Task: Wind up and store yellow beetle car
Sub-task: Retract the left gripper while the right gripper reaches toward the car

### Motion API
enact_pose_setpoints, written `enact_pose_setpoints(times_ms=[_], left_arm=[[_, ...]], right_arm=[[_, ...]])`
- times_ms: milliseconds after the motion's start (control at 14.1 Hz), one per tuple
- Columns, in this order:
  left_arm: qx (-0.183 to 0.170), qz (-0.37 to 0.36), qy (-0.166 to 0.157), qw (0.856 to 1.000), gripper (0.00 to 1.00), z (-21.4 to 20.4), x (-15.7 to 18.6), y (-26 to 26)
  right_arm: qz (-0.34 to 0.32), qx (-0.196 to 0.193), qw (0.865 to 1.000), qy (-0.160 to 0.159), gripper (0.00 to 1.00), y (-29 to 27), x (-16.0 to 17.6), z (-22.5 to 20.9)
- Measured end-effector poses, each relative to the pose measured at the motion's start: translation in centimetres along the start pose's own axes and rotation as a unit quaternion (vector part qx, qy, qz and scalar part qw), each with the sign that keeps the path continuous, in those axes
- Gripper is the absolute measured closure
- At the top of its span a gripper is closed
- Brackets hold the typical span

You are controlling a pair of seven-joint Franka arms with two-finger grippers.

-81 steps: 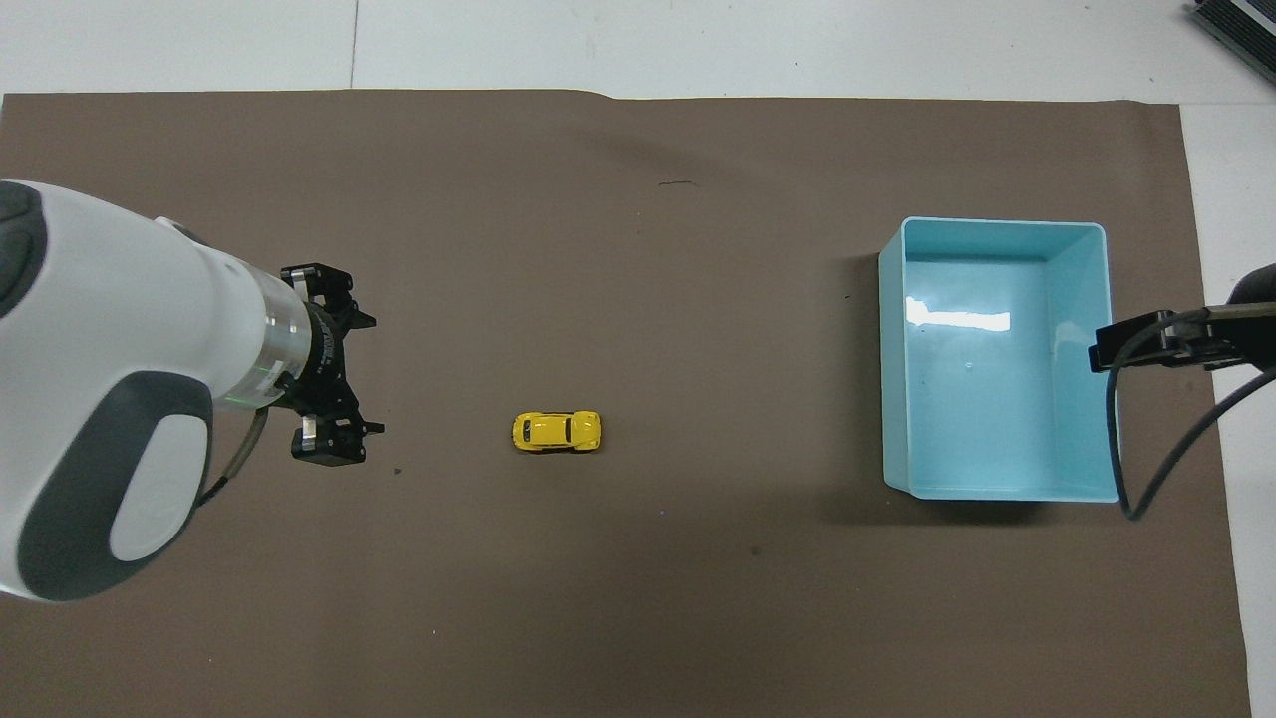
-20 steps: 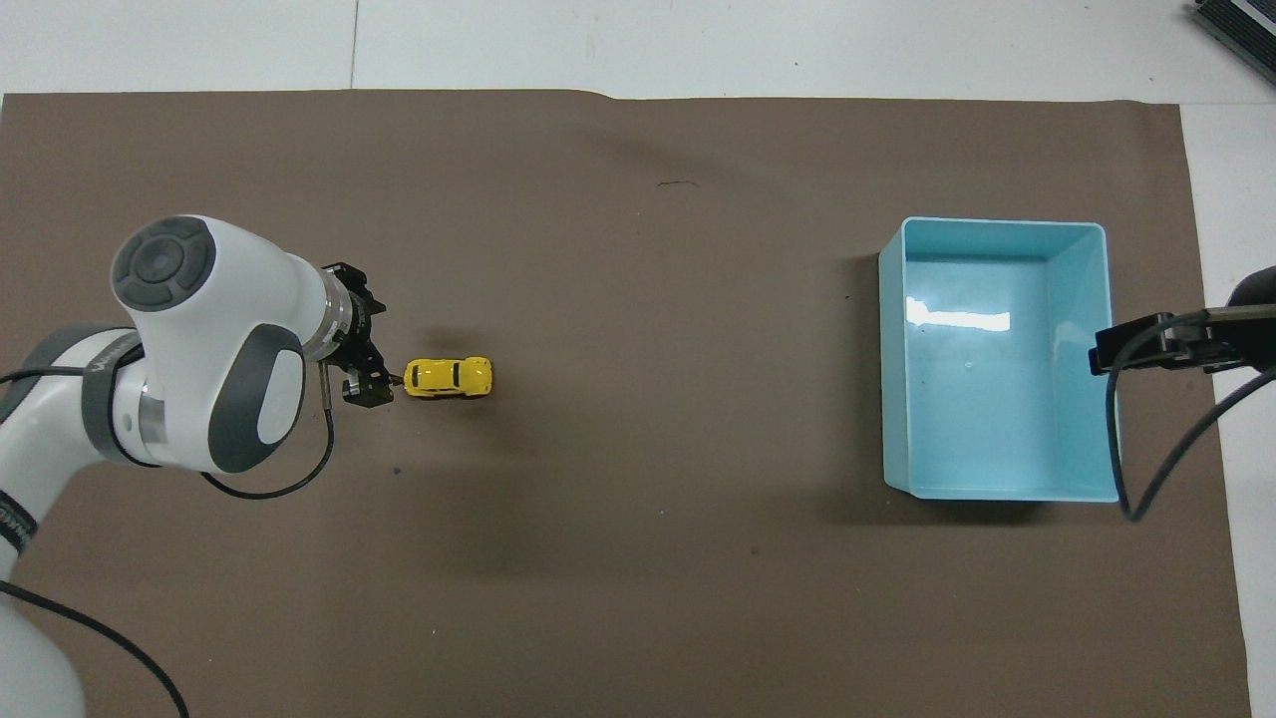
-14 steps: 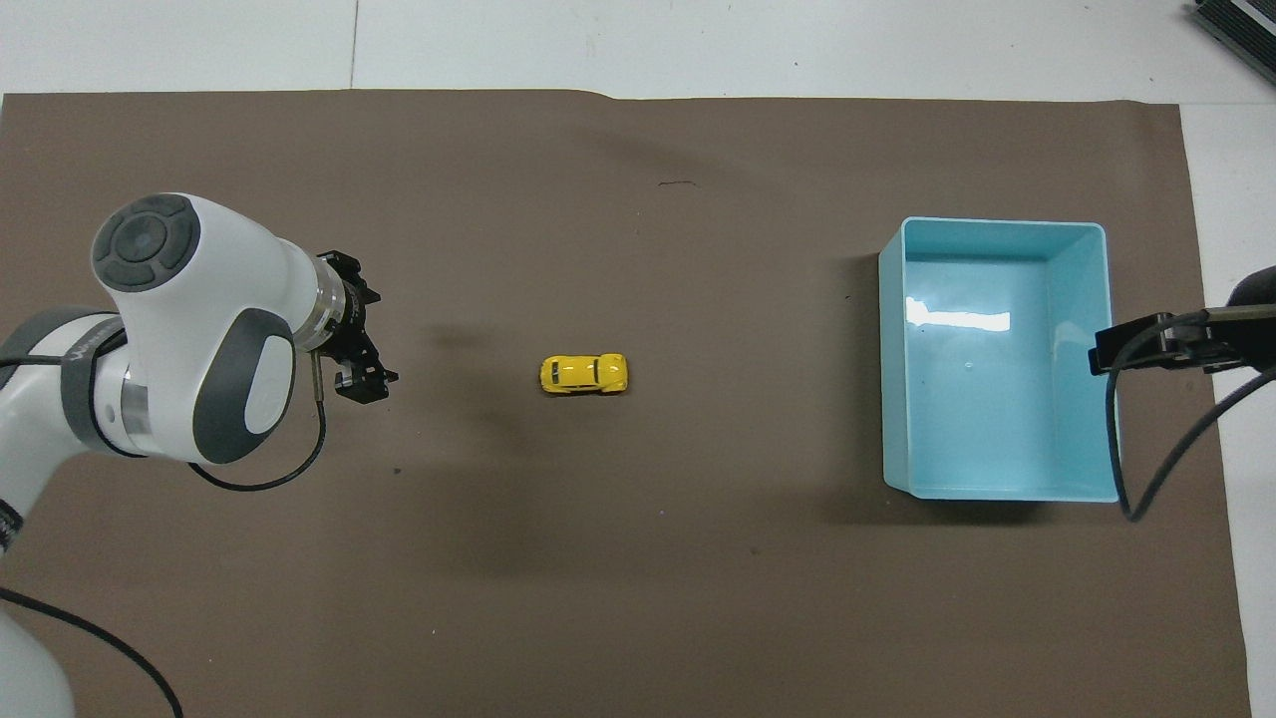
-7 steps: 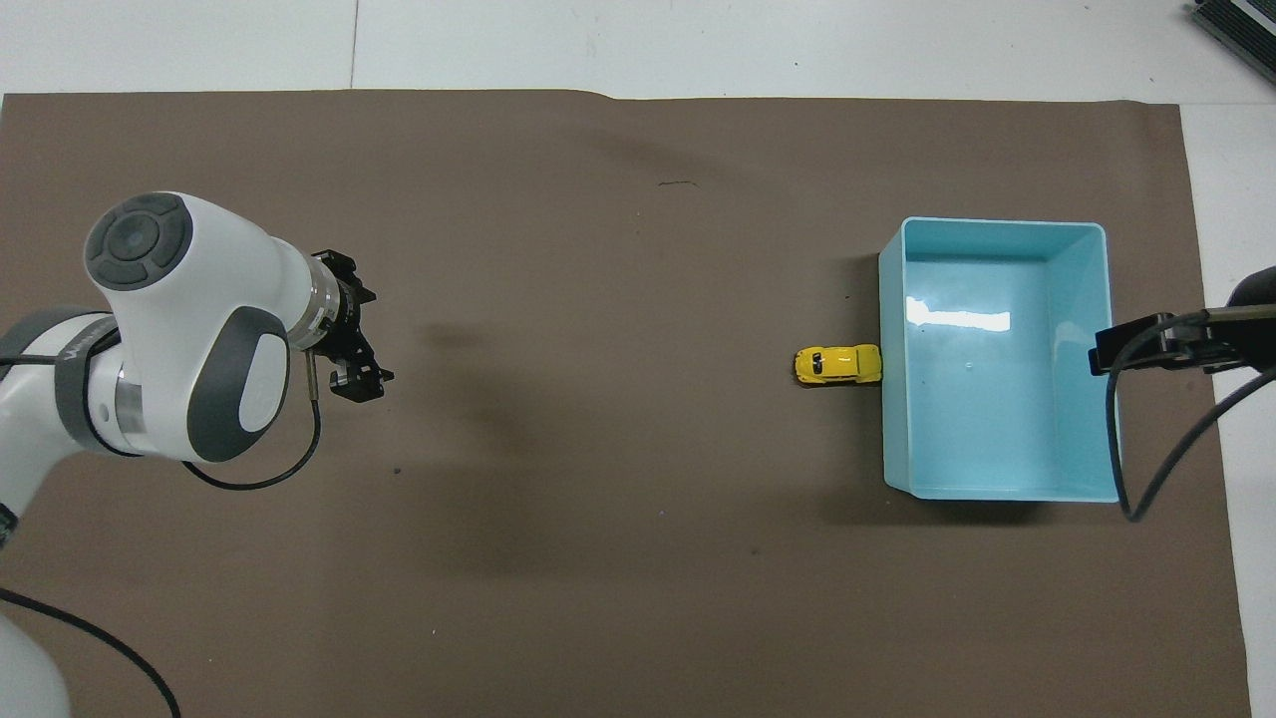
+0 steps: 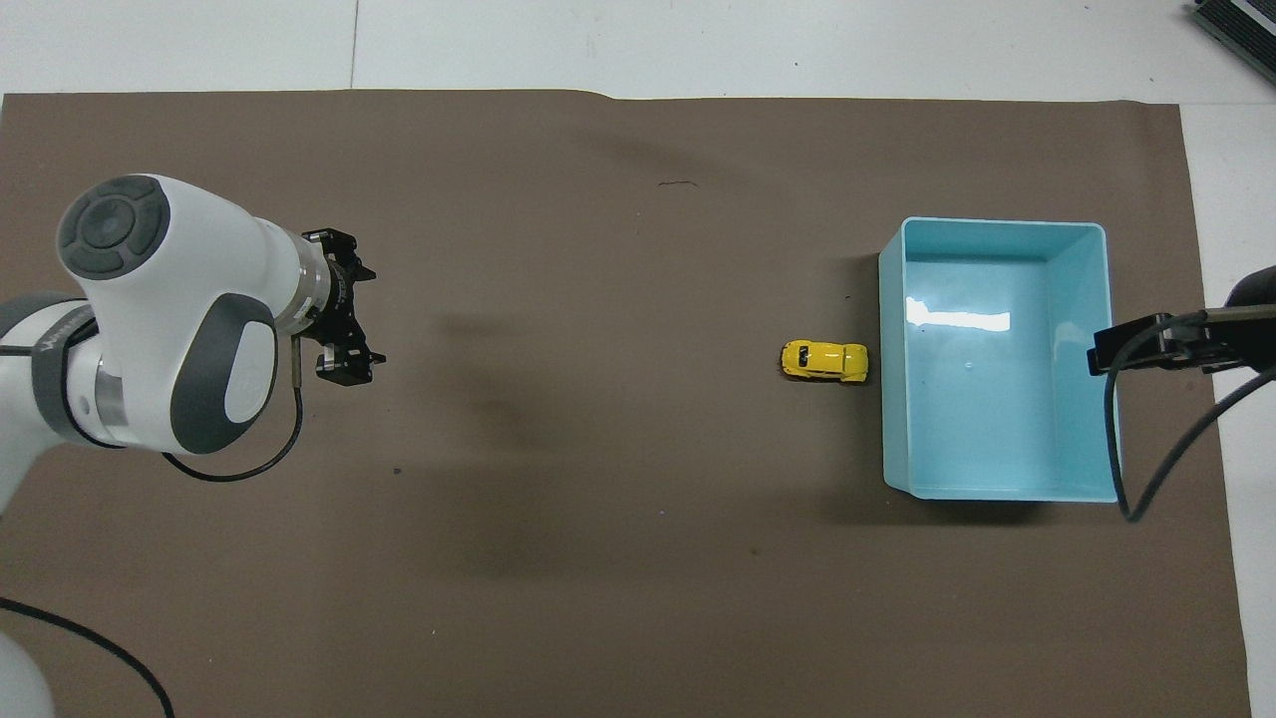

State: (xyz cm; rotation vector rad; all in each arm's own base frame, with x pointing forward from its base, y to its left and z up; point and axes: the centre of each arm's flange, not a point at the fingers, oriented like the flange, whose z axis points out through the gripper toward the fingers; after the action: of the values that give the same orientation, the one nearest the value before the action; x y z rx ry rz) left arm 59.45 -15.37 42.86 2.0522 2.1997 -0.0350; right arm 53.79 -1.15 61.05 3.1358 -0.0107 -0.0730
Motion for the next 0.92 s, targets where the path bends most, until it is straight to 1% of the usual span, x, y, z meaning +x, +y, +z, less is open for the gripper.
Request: enact_pose_setpoints(times_ms=[142, 284, 568, 710, 923], left_arm=[[-0.019, 0.016, -0.004, 1.000, 0.00, -2.2, 0.7, 0.8], [-0.029, 0.053, -0.004, 0.998, 0.00, -4.2, 1.9, 1.1], [-0.024, 0.163, -0.001, 0.986, 0.00, -6.7, 2.5, 0.8], [-0.022, 0.218, 0.001, 0.976, 0.00, -7.5, 3.1, 0.7], [-0.007, 0.272, 0.002, 0.962, 0.00, -7.7, 4.2, 0.5]], right_arm=[[0.000, 0.000, 1.000, 0.000, 0.00, 0.0, 0.0, 0.0], [0.000, 0.000, 1.000, 0.000, 0.00, 0.0, 0.0, 0.0], [0.010, 0.000, 1.000, 0.000, 0.00, -0.1, 0.0, 0.0], [0.023, 0.000, 1.000, 0.000, 0.00, -0.5, 0.0, 0.0], [0.058, 0.000, 0.998, 0.001, 0.00, -1.5, 0.0, -0.1]])
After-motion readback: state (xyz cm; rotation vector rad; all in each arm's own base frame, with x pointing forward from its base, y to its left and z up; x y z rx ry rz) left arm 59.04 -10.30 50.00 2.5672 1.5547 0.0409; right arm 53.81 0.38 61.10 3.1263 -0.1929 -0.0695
